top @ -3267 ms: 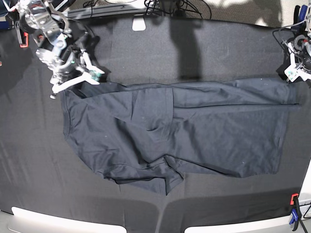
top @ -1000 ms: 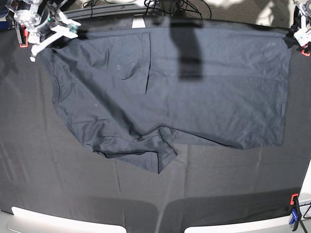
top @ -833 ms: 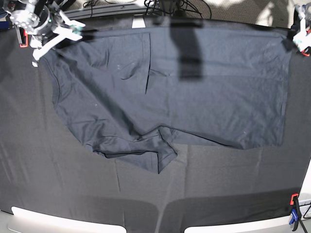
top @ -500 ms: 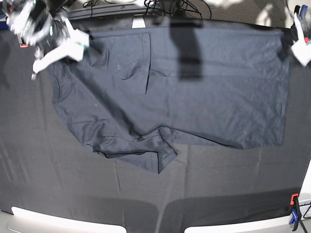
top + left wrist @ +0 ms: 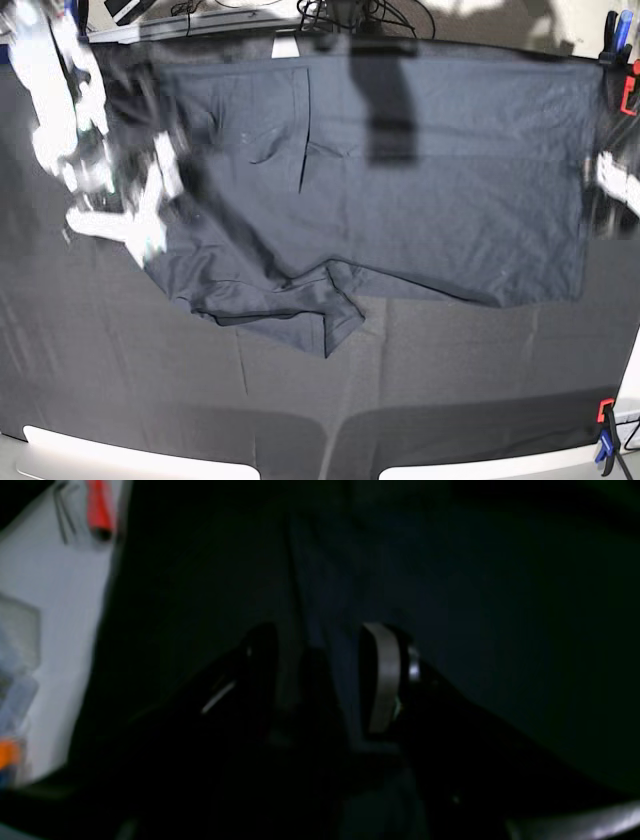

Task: Layout the t-shirt on the table in an organized manner, then fold the t-shirt properly
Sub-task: 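Lower both grippers along the shirt sides toward the hem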

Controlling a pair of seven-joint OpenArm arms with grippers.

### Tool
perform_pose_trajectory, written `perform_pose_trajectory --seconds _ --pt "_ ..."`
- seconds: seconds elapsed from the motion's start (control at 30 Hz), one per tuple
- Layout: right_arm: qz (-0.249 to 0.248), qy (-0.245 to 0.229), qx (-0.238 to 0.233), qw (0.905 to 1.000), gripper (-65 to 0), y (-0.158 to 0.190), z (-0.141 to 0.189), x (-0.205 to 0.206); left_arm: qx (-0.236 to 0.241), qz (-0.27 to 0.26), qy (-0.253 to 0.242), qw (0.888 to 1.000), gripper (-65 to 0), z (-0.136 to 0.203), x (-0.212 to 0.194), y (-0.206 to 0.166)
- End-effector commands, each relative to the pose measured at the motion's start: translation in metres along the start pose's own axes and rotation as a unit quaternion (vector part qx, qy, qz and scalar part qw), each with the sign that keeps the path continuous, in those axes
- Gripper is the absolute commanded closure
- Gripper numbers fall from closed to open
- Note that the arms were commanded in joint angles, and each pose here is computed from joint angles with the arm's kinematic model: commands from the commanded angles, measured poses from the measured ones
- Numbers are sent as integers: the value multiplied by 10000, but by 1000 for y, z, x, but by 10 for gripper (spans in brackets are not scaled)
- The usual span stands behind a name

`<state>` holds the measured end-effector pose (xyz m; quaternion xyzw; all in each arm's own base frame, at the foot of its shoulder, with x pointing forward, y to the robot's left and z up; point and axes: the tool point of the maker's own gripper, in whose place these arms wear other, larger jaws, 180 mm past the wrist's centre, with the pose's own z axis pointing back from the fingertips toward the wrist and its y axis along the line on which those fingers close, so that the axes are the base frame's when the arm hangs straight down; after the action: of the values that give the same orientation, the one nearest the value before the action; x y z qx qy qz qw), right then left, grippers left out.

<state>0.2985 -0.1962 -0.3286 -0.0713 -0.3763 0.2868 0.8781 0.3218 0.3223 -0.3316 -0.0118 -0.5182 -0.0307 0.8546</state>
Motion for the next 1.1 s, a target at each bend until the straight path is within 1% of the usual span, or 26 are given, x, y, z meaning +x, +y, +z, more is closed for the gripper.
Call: perform_pose_trajectory --seconds 0.0,0.1,0.2,0.33,0.43,0.47,0.53,0.73,0.9,0.97,1.07 --pt "-32 -239 -109 9997 -343 -11 -1 16 102 35 -315 9994 -246 -6 26 12" --pt "-256 -315 29 9992 -342 -10 -12 29 229 469 -346 9980 -246 -34 36 31" --pt "-346 -443 100 9984 -342 -8 -15 40 296 961 -308 9945 -246 -60 40 47" --pt "-372 -481 109 9981 -342 -7 -15 43 335 1475 -34 9885 -246 -91 30 58" --pt "-373 -469 108 9981 -342 -7 -15 43 355 1789 118 9832 -246 -108 20 58" --pt "-373 -469 108 9981 -342 -7 -15 43 355 1751 209 9837 -246 -113 16 56" --pt "-371 -465 108 9982 -342 -7 -15 43 326 1470 420 9877 -246 -122 9 49" --pt "-370 -458 108 9982 -342 -7 -15 43 85 925 727 9930 -246 -134 1 27" --pt "-372 -424 109 9984 -342 -7 -16 41 397 873 955 9908 -246 -136 -12 31" --pt "-373 -410 110 9984 -342 -7 -16 41 375 806 1063 9904 -245 -138 -19 25" --pt "-373 -412 110 9984 -342 -7 -16 41 216 781 1181 9897 -244 -144 -27 6"
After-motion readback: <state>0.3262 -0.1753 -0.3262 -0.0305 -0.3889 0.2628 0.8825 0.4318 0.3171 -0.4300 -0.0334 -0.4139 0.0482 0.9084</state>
